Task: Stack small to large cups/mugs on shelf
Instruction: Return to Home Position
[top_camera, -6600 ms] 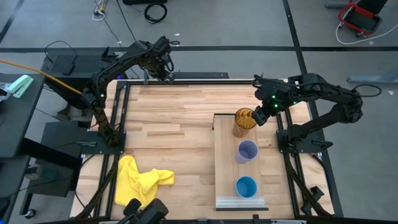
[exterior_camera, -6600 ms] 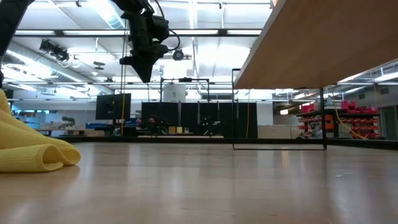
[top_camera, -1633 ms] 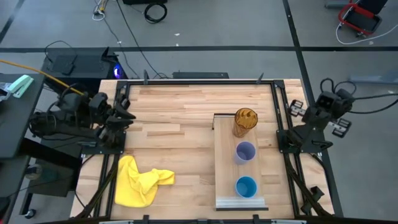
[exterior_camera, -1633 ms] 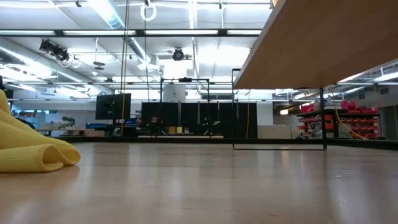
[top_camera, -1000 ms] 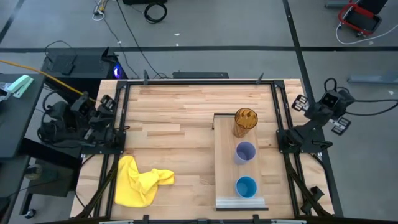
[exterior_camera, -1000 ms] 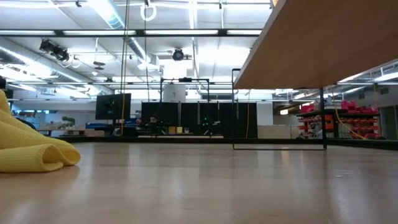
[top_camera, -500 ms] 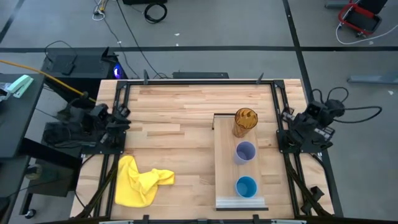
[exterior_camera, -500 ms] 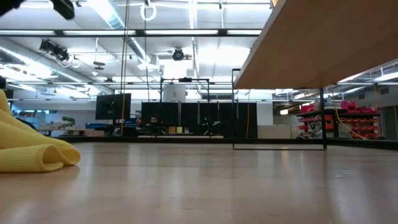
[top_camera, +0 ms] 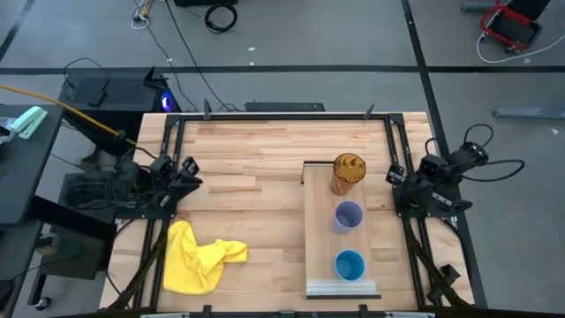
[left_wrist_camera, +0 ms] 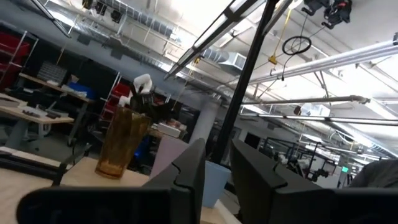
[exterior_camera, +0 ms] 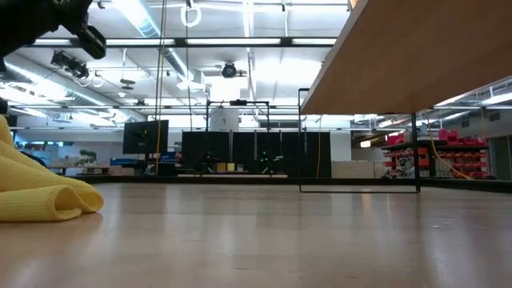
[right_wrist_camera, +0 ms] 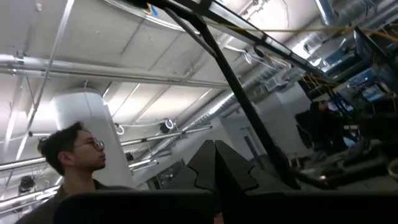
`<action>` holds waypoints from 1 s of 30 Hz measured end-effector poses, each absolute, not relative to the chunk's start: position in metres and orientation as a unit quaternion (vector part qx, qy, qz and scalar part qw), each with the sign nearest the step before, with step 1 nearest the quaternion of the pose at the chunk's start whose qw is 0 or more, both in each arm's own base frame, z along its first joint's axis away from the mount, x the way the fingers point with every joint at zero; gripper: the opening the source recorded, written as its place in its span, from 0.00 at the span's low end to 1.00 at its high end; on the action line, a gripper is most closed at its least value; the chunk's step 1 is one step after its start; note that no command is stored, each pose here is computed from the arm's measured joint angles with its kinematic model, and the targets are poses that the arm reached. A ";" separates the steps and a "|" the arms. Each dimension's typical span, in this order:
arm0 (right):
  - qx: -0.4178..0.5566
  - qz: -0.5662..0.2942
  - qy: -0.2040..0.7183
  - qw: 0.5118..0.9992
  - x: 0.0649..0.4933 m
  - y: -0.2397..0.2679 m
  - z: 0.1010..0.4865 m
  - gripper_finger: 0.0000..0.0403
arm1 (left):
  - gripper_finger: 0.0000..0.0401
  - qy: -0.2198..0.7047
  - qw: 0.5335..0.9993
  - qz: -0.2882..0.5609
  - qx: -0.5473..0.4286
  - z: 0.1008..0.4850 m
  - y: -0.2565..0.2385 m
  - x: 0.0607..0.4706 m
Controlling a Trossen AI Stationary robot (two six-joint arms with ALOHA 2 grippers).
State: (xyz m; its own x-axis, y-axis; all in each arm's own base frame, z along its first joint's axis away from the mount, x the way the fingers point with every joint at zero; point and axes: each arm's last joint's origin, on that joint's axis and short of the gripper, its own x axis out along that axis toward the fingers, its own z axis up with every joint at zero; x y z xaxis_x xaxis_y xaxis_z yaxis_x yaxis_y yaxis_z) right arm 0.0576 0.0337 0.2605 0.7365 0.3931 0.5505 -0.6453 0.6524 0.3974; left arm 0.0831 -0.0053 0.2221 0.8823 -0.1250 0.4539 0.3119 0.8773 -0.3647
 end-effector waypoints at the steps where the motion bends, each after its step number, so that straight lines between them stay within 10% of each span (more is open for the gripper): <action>1: 0.297 0.294 -0.208 0.885 0.059 0.035 0.257 0.02 | 0.20 -0.213 0.945 -0.115 -0.219 0.222 -0.005 0.083; 30: 0.173 0.257 -0.091 0.946 0.081 0.048 0.191 0.03 | 0.22 -0.006 0.990 -0.059 -0.130 0.180 -0.005 0.094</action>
